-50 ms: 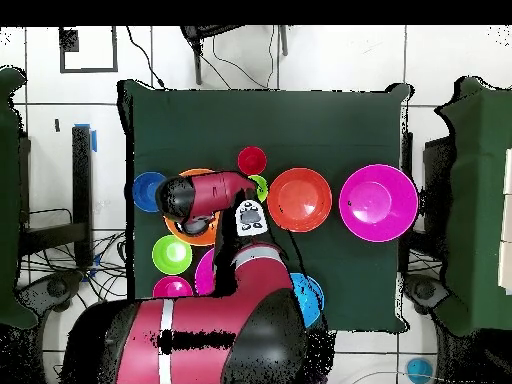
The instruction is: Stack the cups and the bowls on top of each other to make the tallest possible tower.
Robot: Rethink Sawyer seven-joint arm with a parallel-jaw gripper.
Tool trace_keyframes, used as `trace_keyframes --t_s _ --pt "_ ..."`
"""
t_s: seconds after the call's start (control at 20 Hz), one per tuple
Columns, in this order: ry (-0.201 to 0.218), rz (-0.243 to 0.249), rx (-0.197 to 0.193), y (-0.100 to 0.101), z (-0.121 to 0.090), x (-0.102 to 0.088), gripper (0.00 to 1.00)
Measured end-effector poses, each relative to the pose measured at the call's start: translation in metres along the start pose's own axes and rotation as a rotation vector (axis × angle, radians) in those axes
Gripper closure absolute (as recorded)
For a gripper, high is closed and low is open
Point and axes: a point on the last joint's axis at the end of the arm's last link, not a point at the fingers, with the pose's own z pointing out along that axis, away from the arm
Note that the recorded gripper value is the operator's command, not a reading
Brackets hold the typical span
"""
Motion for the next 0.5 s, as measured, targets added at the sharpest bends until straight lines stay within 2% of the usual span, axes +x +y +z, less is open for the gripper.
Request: trace_keyframes --t_s 0.5 --pt "-0.036 0.001 0.013 -0.0029 -0.004 -0.0072 1.0"
